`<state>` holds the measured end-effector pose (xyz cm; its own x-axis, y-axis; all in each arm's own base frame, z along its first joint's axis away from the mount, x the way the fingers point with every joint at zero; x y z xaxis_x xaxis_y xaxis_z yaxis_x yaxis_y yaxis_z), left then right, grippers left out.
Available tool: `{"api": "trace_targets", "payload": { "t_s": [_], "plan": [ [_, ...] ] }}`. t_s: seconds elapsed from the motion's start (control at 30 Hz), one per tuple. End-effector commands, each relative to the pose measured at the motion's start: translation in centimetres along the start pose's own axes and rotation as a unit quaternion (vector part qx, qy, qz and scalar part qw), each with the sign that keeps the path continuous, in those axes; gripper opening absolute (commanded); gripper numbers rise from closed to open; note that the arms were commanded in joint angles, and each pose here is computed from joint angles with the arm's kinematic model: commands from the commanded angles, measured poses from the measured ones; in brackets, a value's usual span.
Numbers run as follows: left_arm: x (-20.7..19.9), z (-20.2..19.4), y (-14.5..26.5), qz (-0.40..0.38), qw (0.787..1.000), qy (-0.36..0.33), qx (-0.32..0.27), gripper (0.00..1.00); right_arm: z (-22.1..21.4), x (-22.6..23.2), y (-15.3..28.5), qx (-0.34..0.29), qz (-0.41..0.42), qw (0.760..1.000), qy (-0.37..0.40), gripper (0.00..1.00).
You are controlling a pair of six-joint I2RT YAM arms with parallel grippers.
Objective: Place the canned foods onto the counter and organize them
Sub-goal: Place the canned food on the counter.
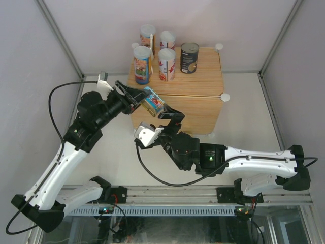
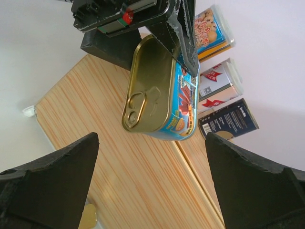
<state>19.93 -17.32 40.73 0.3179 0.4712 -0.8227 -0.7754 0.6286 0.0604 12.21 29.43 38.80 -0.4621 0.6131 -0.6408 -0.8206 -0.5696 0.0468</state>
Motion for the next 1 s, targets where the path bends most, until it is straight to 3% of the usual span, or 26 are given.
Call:
{"api": "trace_targets", "payload": {
  "t_s": [0.0, 0.57, 0.97],
  "plan": [
    [-4.7, 2.6, 1.8, -0.091, 0.995, 0.009, -0.042, 0.00, 0.7, -0.6, -0.5, -0.011, -0.030, 0.999, 0.002, 0.92],
    [-5.1, 2.3, 2.5, -0.116, 0.992, 0.028, -0.034, 0.00, 0.7, -1.6, -3.0, -0.038, -0.075, 0.996, 0.042, 0.92],
    [-4.9, 2.2, 2.5, -0.116, 0.992, 0.032, -0.033, 0.00, 1.2, -1.6, -3.4, -0.053, -0.077, 0.994, 0.058, 0.87]
  ]
}}
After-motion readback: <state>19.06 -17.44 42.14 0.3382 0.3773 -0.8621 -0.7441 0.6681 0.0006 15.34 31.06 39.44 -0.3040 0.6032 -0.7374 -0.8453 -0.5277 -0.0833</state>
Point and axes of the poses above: each gripper's point midway between its finger pads, its own y axis back along the fingers, its own x axis along the line the jaws close on, z = x × y, the point moved 8 cm from there along y, back along the fingers, and after that the axes turned 8 degrees about -y, right-handed, at the moved point
